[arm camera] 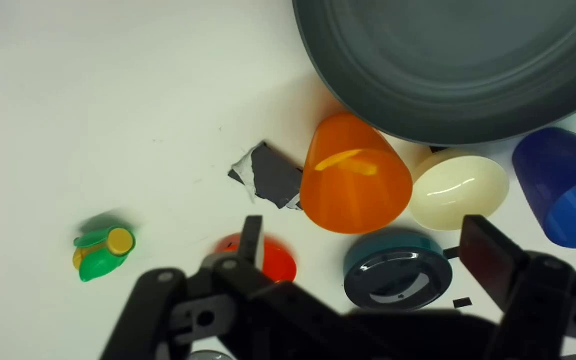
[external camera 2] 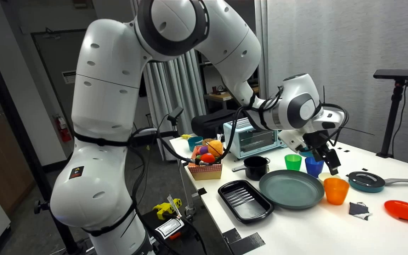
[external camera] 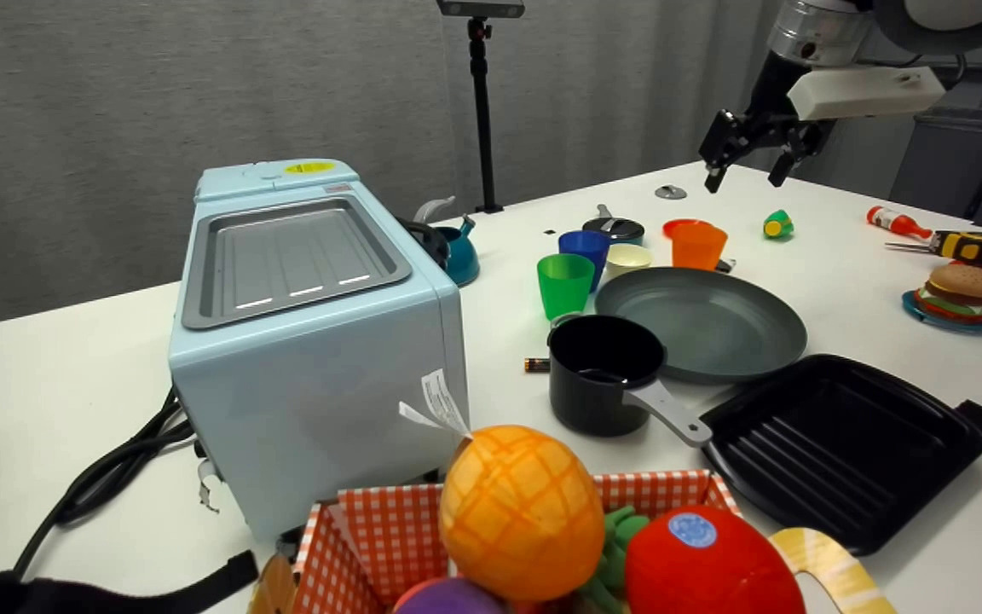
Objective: Pour the contents of the orange cup onto the plate
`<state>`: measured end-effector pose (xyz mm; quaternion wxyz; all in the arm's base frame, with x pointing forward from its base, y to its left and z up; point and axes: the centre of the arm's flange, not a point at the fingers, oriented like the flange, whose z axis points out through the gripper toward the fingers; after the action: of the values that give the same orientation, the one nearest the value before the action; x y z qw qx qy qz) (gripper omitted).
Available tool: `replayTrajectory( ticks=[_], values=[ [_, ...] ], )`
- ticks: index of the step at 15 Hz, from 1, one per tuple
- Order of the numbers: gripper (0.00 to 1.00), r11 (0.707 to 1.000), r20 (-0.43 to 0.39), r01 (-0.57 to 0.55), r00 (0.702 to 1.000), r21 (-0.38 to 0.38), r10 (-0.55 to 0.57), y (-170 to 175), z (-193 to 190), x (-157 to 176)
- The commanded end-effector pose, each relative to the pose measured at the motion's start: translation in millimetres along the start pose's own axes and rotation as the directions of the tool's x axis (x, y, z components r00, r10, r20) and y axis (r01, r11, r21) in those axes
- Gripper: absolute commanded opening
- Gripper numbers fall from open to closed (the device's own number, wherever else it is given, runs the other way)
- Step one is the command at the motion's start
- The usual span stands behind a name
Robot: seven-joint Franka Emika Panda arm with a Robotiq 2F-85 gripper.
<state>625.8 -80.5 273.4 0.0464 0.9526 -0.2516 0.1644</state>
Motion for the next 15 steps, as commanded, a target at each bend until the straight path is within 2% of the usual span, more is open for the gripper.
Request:
replayTrajectory(
  ticks=[1,10,15],
  values=[
    [1.0,1.0,0.022,-0.013,1.0,-0.025,0.013,-15.2,19.8,49.9],
    [1.0,0.997,0.065,-0.026,0.997,-0.066,0.03,-29.2,68.2,60.9],
    [1.0,0.997,0.061,-0.043,0.997,-0.07,0.047,-26.5,87.2,71.2]
  ],
)
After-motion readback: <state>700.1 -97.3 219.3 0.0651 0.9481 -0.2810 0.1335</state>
